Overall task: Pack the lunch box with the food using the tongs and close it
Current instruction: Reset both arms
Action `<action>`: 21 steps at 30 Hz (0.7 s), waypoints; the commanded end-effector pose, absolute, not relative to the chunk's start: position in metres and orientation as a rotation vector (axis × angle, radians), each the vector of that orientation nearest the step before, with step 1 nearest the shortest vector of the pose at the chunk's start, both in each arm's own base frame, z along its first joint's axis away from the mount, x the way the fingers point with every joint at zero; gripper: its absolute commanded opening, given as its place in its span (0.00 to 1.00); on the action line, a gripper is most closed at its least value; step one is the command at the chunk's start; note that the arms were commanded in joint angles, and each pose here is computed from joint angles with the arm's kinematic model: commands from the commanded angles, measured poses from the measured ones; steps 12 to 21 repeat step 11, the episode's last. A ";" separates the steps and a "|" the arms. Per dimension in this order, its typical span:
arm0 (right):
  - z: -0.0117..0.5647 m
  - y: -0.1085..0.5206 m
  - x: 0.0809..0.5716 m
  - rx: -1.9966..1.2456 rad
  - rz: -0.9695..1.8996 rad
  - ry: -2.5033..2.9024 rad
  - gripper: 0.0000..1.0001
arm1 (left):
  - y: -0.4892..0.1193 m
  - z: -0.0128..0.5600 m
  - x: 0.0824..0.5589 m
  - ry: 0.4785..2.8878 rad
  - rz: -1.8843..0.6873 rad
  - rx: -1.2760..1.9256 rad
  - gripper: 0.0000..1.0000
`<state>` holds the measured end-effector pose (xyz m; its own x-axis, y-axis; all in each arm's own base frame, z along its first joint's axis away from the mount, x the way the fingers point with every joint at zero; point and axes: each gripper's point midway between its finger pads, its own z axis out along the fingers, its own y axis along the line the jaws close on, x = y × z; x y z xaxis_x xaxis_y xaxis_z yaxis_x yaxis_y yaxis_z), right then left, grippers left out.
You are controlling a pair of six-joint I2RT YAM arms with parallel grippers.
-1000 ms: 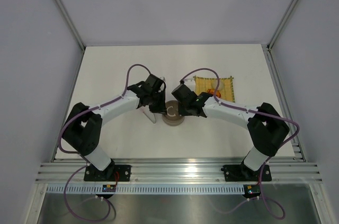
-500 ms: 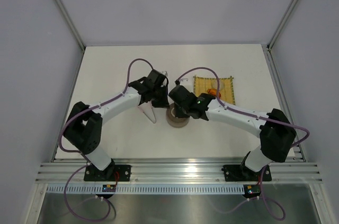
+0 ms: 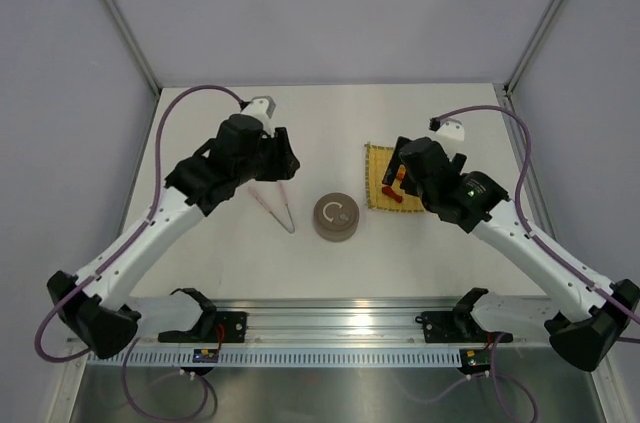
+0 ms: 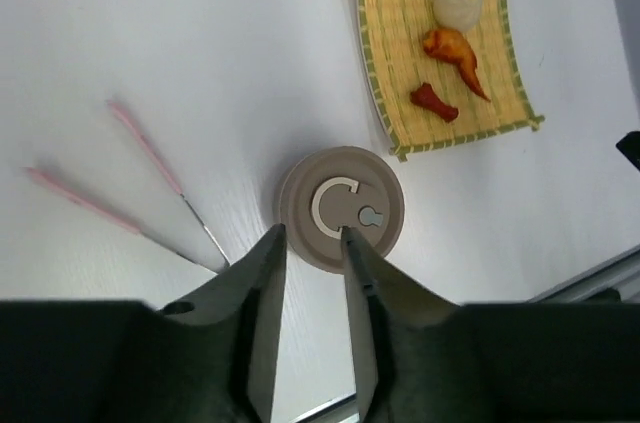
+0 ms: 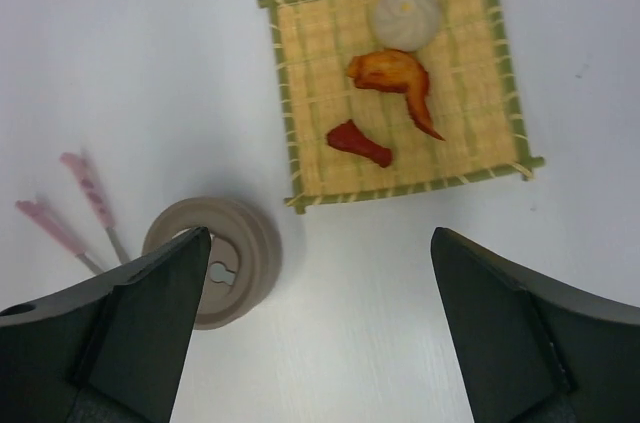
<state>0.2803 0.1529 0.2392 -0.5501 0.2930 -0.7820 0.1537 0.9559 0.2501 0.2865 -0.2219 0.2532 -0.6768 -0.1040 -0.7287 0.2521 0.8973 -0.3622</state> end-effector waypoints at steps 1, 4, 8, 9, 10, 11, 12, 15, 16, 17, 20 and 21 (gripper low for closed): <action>0.229 0.102 0.262 0.438 -0.035 2.144 0.99 | -0.178 0.284 0.282 2.121 -0.416 0.076 0.59; 0.225 0.094 0.251 0.476 -0.036 2.148 0.99 | -0.158 0.291 0.277 2.102 -0.365 0.066 0.89; 0.216 0.084 0.239 0.531 -0.047 2.158 1.00 | -0.141 0.299 0.270 2.088 -0.323 0.048 0.99; 0.215 0.083 0.238 0.532 -0.051 2.158 0.99 | -0.140 0.298 0.269 2.095 -0.319 0.042 0.99; 0.216 0.082 0.237 0.534 -0.052 2.155 0.99 | -0.140 0.298 0.268 2.094 -0.322 0.039 0.99; 0.215 0.081 0.237 0.536 -0.054 2.157 0.99 | -0.140 0.299 0.268 2.092 -0.329 0.036 0.99; 0.215 0.081 0.237 0.536 -0.054 2.157 0.99 | -0.140 0.299 0.268 2.092 -0.329 0.036 0.99; 0.215 0.081 0.237 0.536 -0.054 2.157 0.99 | -0.140 0.299 0.268 2.092 -0.329 0.036 0.99; 0.215 0.081 0.237 0.536 -0.054 2.157 0.99 | -0.140 0.299 0.268 2.092 -0.329 0.036 0.99; 0.215 0.081 0.237 0.536 -0.054 2.157 0.99 | -0.140 0.299 0.268 2.092 -0.329 0.036 0.99; 0.215 0.081 0.237 0.536 -0.054 2.157 0.99 | -0.140 0.299 0.268 2.092 -0.329 0.036 0.99; 0.215 0.081 0.237 0.536 -0.054 2.157 0.99 | -0.140 0.299 0.268 2.092 -0.329 0.036 0.99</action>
